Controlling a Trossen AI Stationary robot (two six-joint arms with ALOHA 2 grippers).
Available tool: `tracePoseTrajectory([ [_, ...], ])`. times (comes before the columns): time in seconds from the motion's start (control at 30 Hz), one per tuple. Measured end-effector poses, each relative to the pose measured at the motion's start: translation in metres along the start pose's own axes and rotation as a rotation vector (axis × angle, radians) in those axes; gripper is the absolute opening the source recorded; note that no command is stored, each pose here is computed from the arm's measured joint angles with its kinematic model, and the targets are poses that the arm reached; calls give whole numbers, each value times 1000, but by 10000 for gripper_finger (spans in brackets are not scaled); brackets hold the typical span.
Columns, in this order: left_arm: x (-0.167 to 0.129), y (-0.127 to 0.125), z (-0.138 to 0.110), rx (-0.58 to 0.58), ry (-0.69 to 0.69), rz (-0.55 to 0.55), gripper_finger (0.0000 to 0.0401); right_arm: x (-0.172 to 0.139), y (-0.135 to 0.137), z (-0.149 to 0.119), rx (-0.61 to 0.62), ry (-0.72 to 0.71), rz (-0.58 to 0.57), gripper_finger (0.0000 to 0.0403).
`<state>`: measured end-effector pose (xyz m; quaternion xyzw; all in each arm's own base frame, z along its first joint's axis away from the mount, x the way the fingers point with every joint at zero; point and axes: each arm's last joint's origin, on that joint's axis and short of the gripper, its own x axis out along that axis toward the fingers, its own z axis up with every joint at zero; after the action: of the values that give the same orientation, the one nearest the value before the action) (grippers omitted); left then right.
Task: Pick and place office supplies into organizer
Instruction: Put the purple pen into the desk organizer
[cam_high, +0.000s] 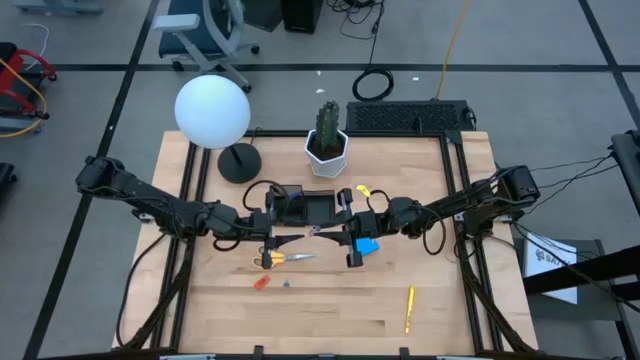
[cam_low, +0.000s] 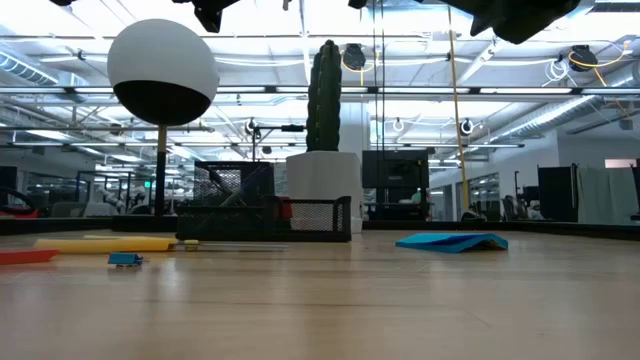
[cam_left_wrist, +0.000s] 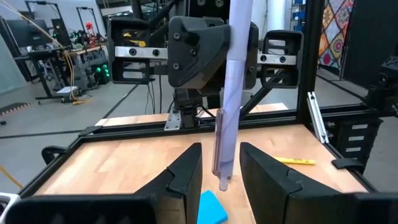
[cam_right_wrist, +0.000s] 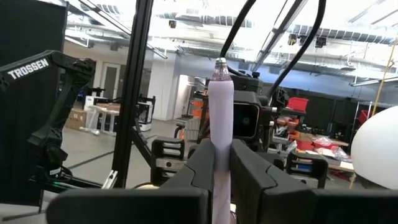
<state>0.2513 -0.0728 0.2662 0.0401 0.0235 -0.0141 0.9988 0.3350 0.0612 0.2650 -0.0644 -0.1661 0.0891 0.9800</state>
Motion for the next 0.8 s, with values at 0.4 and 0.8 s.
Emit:
tracePoseTrajectory([
  [0.4,7,2,-5,-29,0,-6,115,0,0,1,-5,-7,-2,22],
  [0.8,24,3,-10,-53,-8,-43,115,0,0,1,-7,-8,-2,22],
])
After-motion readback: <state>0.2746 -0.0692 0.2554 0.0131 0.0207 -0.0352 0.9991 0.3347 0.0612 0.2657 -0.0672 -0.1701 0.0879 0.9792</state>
